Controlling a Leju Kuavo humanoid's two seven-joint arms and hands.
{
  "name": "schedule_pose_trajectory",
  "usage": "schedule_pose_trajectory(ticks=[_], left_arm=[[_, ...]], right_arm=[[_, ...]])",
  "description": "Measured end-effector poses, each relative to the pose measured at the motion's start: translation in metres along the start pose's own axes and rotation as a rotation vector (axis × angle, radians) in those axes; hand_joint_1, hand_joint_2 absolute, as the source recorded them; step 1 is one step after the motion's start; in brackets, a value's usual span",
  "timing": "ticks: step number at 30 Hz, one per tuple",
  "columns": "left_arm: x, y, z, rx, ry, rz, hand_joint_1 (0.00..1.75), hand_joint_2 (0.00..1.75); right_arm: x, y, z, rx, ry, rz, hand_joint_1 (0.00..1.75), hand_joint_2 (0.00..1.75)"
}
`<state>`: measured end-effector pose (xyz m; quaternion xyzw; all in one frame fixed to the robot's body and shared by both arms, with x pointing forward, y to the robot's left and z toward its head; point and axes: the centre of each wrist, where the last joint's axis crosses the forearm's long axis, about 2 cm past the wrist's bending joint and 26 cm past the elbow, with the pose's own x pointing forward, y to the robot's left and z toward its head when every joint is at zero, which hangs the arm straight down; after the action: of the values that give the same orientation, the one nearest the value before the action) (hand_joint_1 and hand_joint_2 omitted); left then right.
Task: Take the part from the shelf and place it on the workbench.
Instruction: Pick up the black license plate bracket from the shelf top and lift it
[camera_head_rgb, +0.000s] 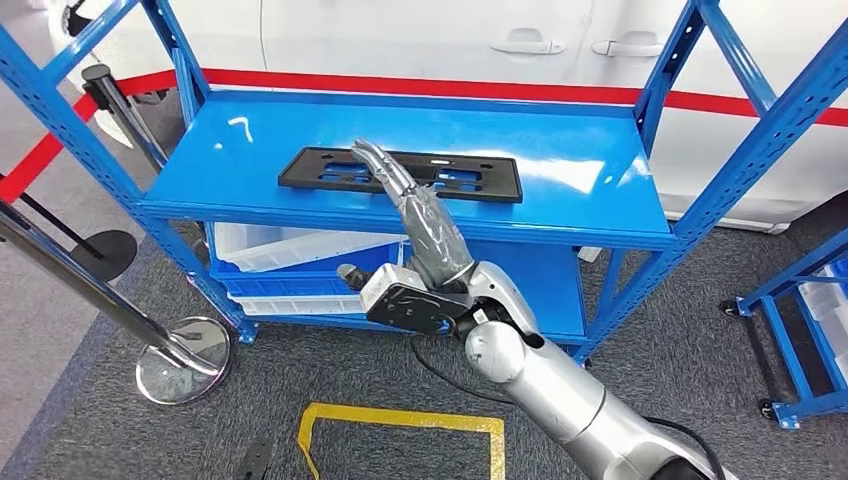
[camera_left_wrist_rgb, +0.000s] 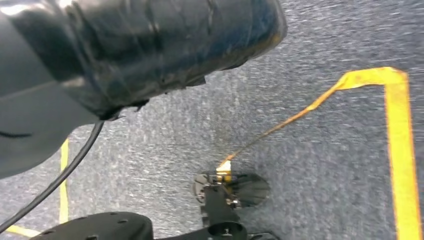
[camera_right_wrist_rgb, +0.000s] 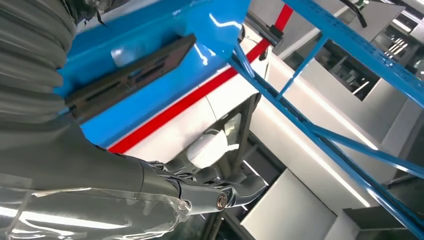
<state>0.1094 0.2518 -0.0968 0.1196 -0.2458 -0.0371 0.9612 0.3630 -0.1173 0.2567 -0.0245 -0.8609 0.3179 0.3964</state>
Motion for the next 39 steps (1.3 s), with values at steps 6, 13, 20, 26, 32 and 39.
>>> schedule_pose_trajectory(ticks=[6, 13, 20, 26, 32, 39], left_arm=[[0.001, 0.0, 0.0, 0.008, -0.004, 0.007, 0.0, 0.0], [-0.004, 0.0, 0.001, 0.008, 0.006, 0.005, 0.0, 0.0], [-0.004, 0.0, 0.001, 0.01, 0.009, 0.006, 0.0, 0.0], [-0.005, 0.001, 0.001, 0.012, 0.009, 0.008, 0.0, 0.0], [-0.005, 0.0, 0.001, 0.01, 0.009, 0.01, 0.0, 0.0], [-0.006, 0.001, 0.001, 0.011, 0.012, 0.008, 0.0, 0.0]], right_arm=[[-0.008, 0.006, -0.015, 0.016, 0.007, 0.038, 0.0, 1.75], [-0.016, 0.015, -0.018, 0.044, 0.048, 0.05, 0.0, 1.75], [-0.019, 0.015, -0.024, 0.042, 0.052, 0.154, 0.0, 0.87], [-0.029, 0.013, -0.028, 0.05, 0.066, 0.253, 0.0, 0.0], [-0.032, 0.01, -0.031, 0.044, 0.066, 0.351, 0.0, 0.0], [-0.036, 0.01, -0.032, 0.055, 0.086, 0.399, 0.0, 0.0]])
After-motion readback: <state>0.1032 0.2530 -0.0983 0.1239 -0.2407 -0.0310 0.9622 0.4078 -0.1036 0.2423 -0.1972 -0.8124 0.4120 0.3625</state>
